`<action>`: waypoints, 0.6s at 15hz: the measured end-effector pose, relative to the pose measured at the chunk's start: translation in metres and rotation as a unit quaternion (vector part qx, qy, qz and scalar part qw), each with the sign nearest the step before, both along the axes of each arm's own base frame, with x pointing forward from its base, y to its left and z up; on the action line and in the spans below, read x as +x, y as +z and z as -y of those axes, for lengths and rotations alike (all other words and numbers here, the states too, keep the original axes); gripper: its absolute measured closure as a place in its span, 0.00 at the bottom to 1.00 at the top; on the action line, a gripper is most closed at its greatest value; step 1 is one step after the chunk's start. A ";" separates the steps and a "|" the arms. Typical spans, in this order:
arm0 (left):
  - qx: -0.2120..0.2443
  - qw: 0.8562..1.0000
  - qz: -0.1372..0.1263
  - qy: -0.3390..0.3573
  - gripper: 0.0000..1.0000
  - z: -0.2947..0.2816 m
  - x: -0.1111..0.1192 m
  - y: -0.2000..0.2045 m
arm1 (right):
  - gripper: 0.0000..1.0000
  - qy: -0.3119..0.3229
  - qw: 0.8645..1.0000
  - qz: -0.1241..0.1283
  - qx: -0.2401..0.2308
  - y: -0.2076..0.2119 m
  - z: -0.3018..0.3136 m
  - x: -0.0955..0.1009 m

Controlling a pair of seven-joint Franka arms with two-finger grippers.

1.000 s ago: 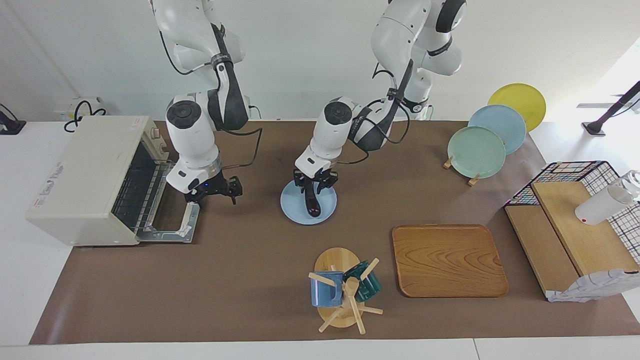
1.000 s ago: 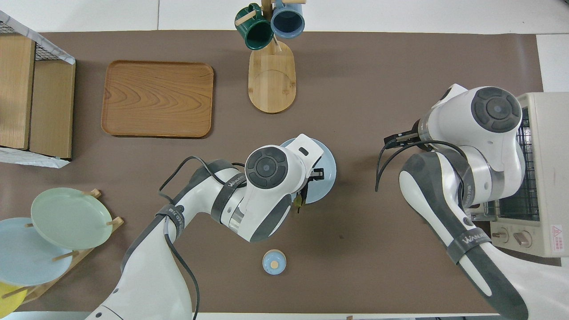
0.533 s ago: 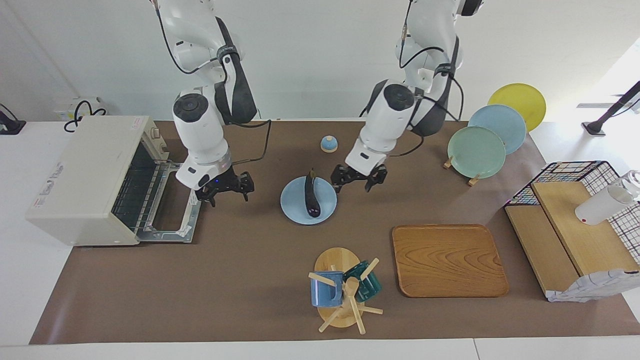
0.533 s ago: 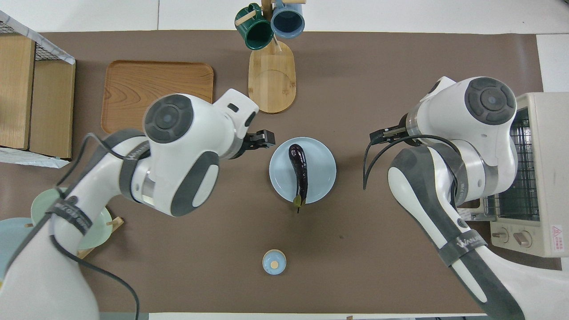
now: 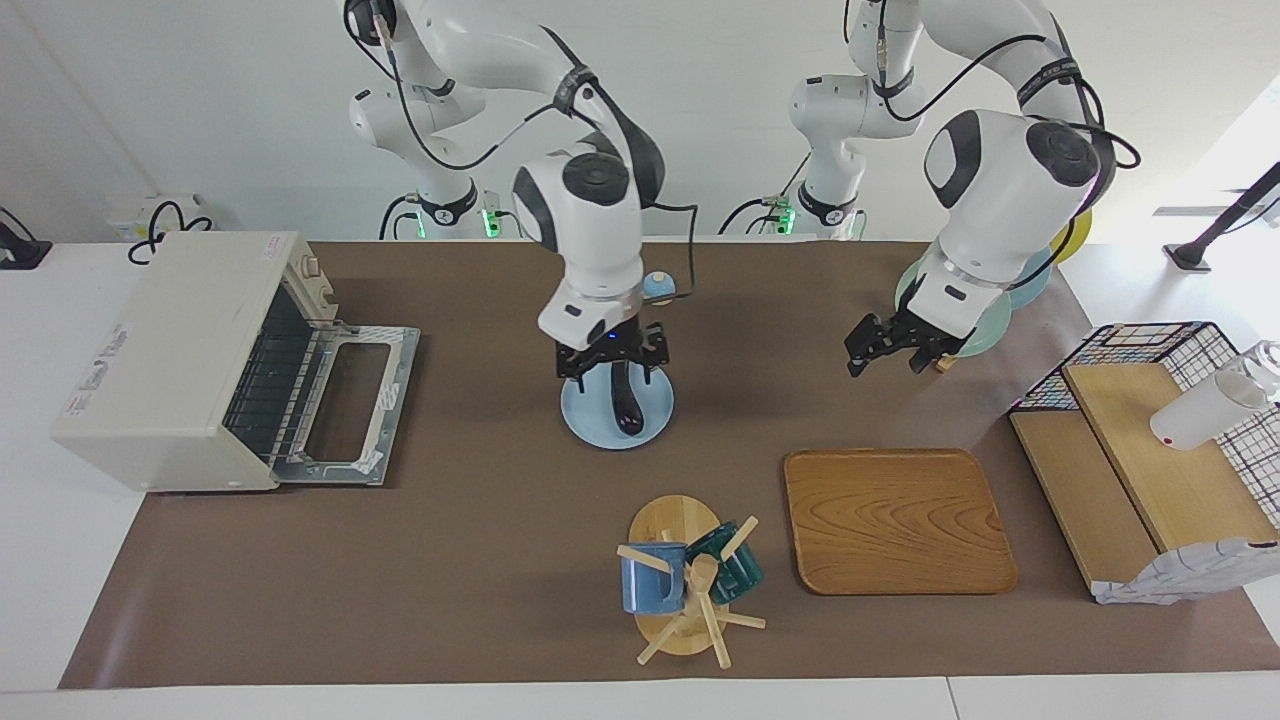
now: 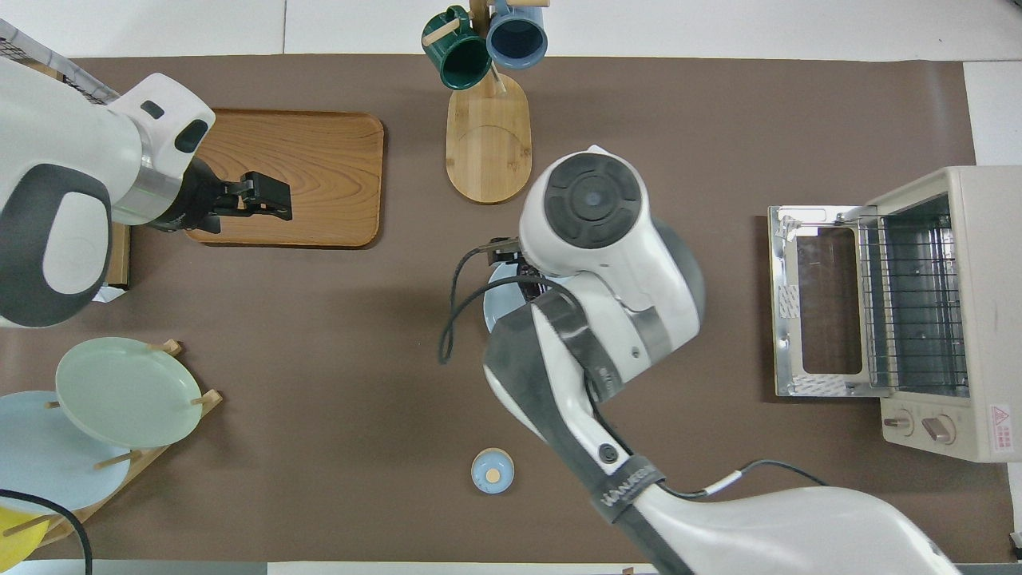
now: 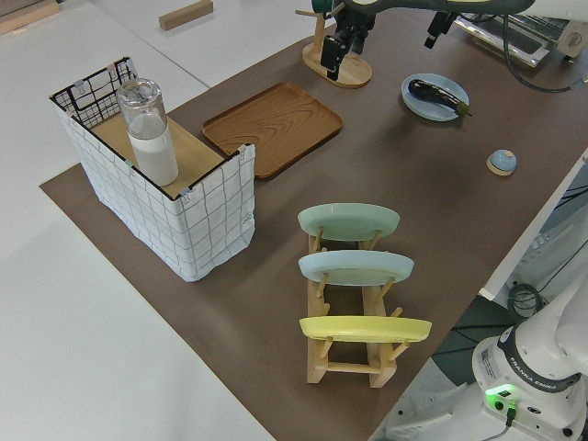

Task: Put eggplant into oven
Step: 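Withdraw the left gripper while the right gripper reaches toward the blue plate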

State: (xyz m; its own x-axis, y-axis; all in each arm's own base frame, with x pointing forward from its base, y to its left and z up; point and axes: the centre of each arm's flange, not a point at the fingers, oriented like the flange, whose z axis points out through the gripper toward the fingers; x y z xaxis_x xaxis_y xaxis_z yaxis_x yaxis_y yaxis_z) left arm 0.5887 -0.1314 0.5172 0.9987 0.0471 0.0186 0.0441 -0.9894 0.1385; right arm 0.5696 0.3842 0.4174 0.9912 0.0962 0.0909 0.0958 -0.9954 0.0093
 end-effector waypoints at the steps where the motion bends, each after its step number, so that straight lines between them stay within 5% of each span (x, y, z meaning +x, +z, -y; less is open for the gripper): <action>1: 0.008 1.000 -0.001 -0.008 0.00 -0.001 -0.004 0.006 | 0.00 -0.003 1.000 0.004 -0.008 -0.013 -0.028 -0.004; 4: 0.029 0.998 -0.016 -0.046 0.00 0.000 -0.020 0.020 | 0.00 -0.002 1.000 0.012 -0.019 -0.048 -0.078 -0.025; 9: 0.044 0.996 -0.031 -0.072 0.00 -0.005 -0.040 0.041 | 0.06 -0.001 1.000 0.018 -0.014 -0.079 -0.072 -0.028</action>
State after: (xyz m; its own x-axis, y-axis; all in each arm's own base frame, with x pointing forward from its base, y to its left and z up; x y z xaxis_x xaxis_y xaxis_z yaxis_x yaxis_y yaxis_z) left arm 0.5484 -0.1262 0.5583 0.9944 -0.0956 -0.0461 -0.0931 -0.9942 0.0531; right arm 0.5418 0.4557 0.3383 0.9876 0.0965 0.1239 0.0922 -0.9949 0.0397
